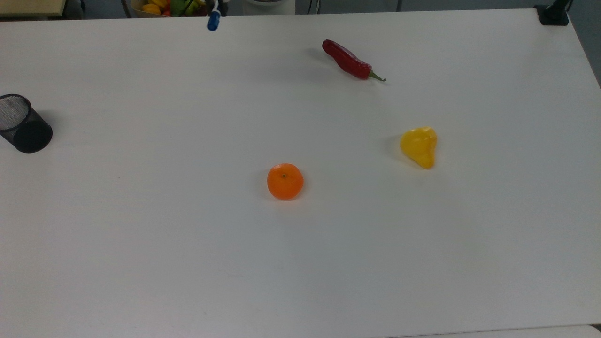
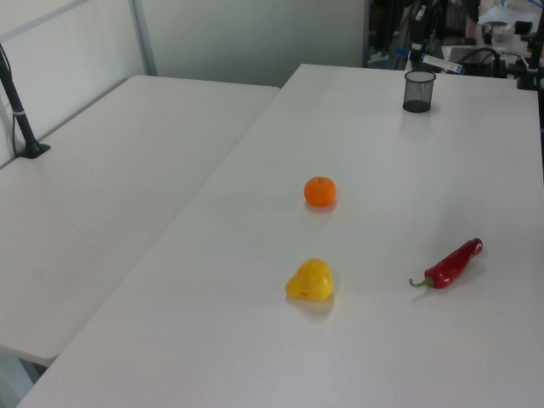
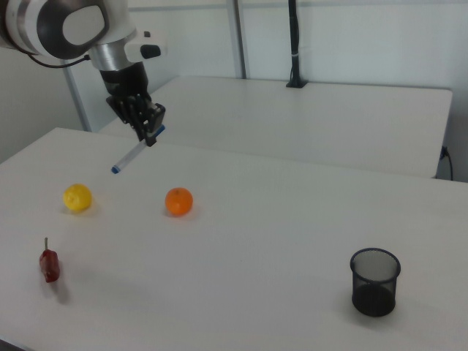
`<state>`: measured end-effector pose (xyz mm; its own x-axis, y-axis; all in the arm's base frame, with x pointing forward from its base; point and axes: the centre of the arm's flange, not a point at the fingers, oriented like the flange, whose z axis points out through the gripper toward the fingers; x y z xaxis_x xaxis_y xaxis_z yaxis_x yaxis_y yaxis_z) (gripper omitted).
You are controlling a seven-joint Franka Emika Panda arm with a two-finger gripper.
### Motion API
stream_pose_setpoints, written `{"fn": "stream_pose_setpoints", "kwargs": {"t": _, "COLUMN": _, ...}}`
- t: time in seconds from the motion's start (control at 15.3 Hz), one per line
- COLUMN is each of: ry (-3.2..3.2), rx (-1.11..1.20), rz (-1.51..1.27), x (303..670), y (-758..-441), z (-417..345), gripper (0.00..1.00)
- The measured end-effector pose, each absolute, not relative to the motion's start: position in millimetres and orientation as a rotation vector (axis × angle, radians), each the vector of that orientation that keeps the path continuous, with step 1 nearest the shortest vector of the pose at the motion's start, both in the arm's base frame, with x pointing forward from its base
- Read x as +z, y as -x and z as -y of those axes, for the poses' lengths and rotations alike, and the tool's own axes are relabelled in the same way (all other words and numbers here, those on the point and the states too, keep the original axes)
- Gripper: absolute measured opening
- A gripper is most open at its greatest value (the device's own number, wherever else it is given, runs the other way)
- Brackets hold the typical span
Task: Place marker
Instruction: 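Lift the marker and carry it toward the black mesh pen cup, then lower the marker tip-first into the black mesh pen cup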
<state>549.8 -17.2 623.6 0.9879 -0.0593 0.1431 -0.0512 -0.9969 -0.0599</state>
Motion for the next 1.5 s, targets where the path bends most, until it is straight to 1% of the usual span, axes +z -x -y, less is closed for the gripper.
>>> {"fn": "stream_pose_setpoints", "kwargs": {"t": 0.52, "ry": 3.051, "rx": -0.594, "rz": -0.347, "x": 634, "y": -567, "z": 124, "gripper": 0.16}}
{"fn": "stream_pose_setpoints", "kwargs": {"t": 0.78, "ry": 3.039, "rx": -0.807, "rz": -0.484, "x": 624, "y": -571, "z": 183, "gripper": 0.16}}
{"fn": "stream_pose_setpoints", "kwargs": {"t": 0.91, "ry": 3.044, "rx": -0.865, "rz": -0.549, "x": 610, "y": -573, "z": 210, "gripper": 0.16}}
{"fn": "stream_pose_setpoints", "kwargs": {"t": 1.24, "ry": 3.070, "rx": -1.089, "rz": -0.675, "x": 555, "y": -593, "z": 267, "gripper": 0.16}}
{"fn": "stream_pose_setpoints", "kwargs": {"t": 1.5, "ry": 3.039, "rx": -1.254, "rz": -0.804, "x": 518, "y": -597, "z": 312, "gripper": 0.16}}
